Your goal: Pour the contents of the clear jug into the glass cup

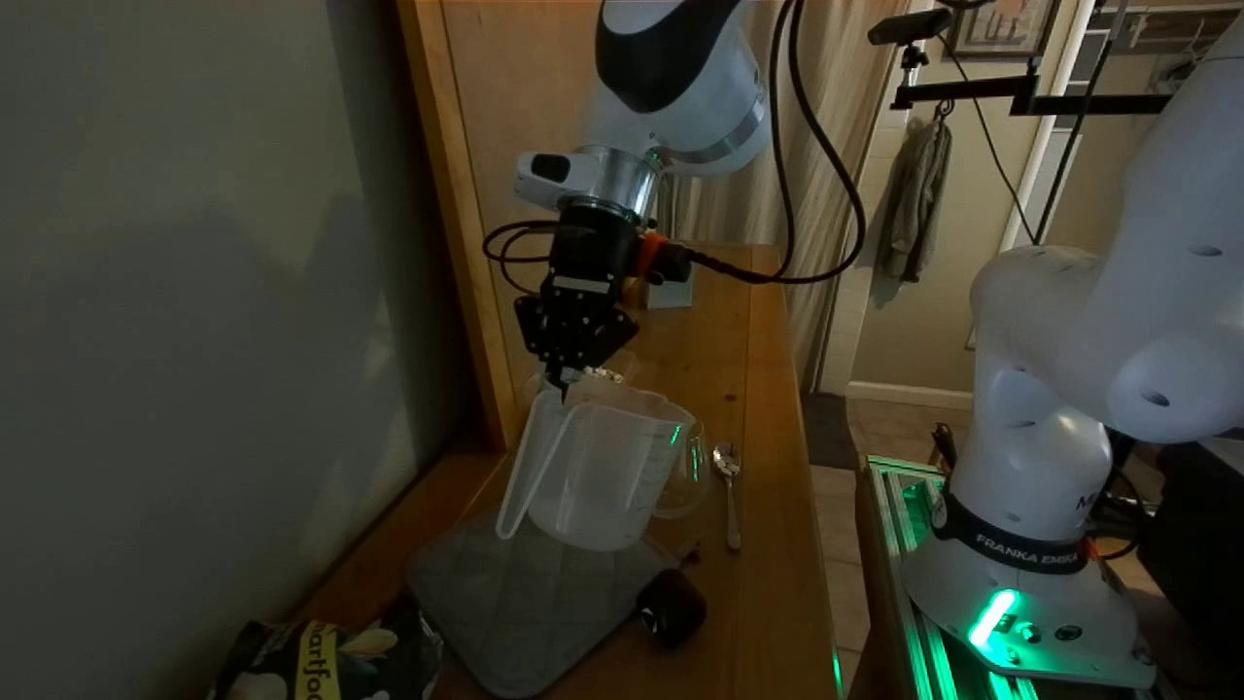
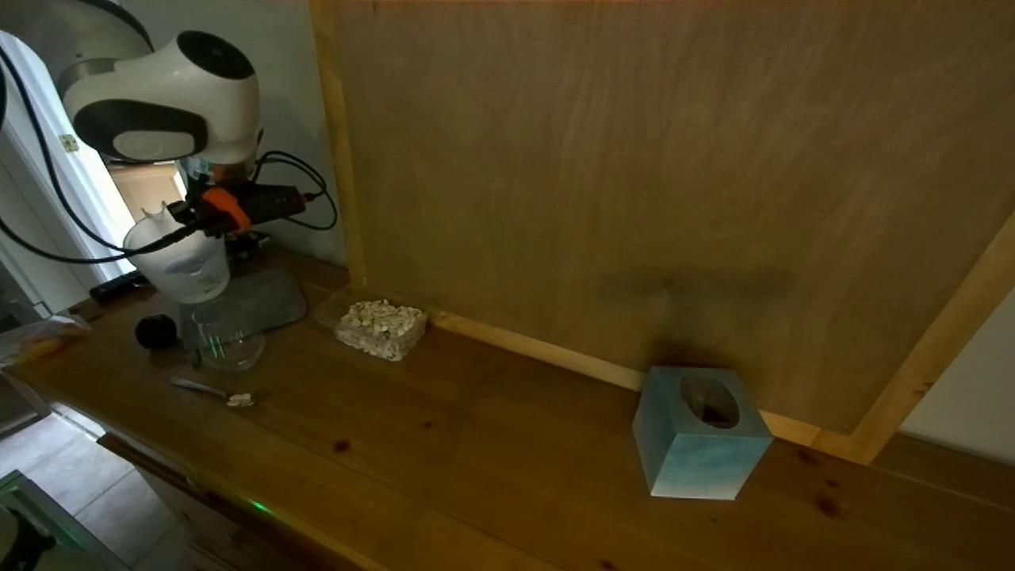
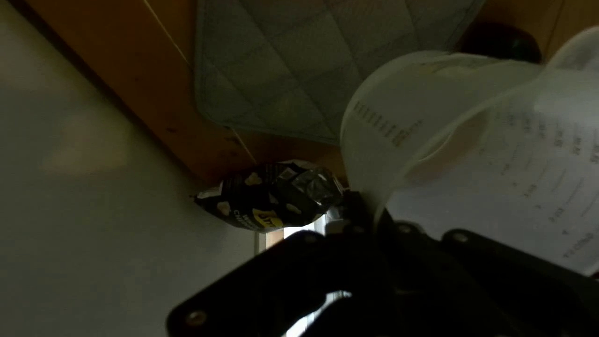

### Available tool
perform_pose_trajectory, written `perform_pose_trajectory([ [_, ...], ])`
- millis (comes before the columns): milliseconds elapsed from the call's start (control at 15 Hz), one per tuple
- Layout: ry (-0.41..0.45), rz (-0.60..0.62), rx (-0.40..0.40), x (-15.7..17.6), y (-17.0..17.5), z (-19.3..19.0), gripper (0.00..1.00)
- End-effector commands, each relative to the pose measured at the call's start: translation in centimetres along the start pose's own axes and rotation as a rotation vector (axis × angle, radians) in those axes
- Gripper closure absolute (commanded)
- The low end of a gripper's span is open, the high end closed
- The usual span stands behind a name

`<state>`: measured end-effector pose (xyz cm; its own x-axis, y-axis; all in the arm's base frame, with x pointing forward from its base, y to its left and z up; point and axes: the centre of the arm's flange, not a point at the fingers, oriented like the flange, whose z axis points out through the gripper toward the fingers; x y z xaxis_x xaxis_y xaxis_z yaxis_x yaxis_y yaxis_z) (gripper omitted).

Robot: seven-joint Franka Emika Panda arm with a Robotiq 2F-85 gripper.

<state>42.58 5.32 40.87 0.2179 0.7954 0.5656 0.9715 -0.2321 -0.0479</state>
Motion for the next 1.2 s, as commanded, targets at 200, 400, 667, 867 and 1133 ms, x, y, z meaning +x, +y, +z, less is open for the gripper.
perform_pose_trajectory([
  [200, 0.150, -0.042, -0.010, -2.2, -1.4, -2.1, 0.99],
  [400, 0.191, -0.045, -0.020, -3.5, -1.1, -2.6, 0.99],
  [667, 0.256, -0.062, -0.021, -4.7, -0.8, -3.0, 0.99],
  [867, 0.213, -0.050, -0.018, -4.5, -0.3, -2.7, 0.96],
  [1133, 0.235, -0.052, -0.019, -4.9, -0.2, -2.9, 0.99],
])
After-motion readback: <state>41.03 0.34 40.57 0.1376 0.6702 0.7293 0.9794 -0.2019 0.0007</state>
